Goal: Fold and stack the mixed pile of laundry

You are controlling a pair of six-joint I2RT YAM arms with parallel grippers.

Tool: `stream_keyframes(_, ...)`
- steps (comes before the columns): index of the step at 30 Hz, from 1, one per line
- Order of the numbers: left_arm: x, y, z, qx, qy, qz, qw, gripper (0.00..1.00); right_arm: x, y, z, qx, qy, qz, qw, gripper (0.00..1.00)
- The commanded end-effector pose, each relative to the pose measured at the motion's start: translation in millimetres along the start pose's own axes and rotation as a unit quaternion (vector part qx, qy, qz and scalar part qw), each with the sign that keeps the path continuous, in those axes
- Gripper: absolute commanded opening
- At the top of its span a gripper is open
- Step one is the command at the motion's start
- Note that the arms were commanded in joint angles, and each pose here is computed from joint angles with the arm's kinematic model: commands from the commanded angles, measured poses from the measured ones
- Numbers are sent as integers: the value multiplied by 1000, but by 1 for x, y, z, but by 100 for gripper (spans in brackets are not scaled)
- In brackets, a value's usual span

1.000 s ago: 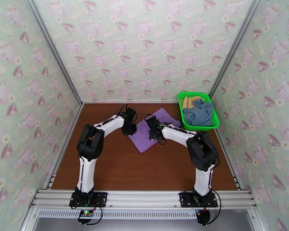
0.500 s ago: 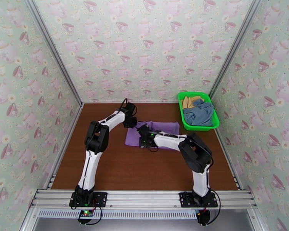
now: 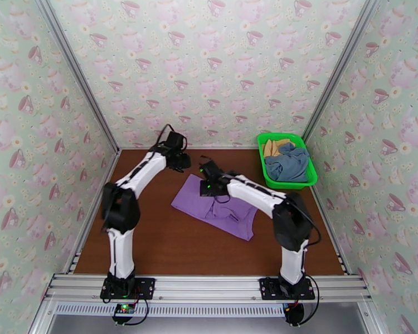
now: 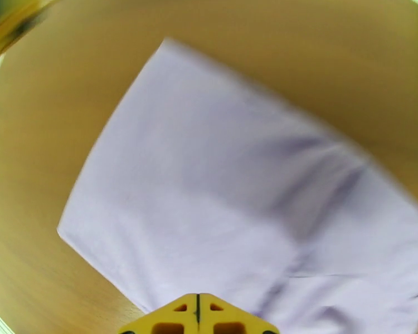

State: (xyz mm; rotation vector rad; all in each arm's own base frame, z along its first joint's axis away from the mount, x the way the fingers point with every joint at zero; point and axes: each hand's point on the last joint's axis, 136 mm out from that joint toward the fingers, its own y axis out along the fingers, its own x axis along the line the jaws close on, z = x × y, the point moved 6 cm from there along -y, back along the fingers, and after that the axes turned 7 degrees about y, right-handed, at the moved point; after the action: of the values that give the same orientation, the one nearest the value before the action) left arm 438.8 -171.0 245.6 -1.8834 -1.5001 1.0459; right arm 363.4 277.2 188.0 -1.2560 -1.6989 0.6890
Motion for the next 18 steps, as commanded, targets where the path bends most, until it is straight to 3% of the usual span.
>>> stream_keyframes(1,10,10,48,50,-42,-4,998,28,-10,1,-15,36,-17,-51,998,0)
stream_keyframes(8,7,44,134,104,-74,1,992,19,-27,53,-48,64,-22,-61,996,0)
stream_keyframes(13,10,62,159,121,-94,-12,988,16,-52,95,-37,97,9,-29,995,0)
stream_keyframes(18,21,78,170,142,-80,-45,986,16,-80,113,-10,101,40,9,994,0)
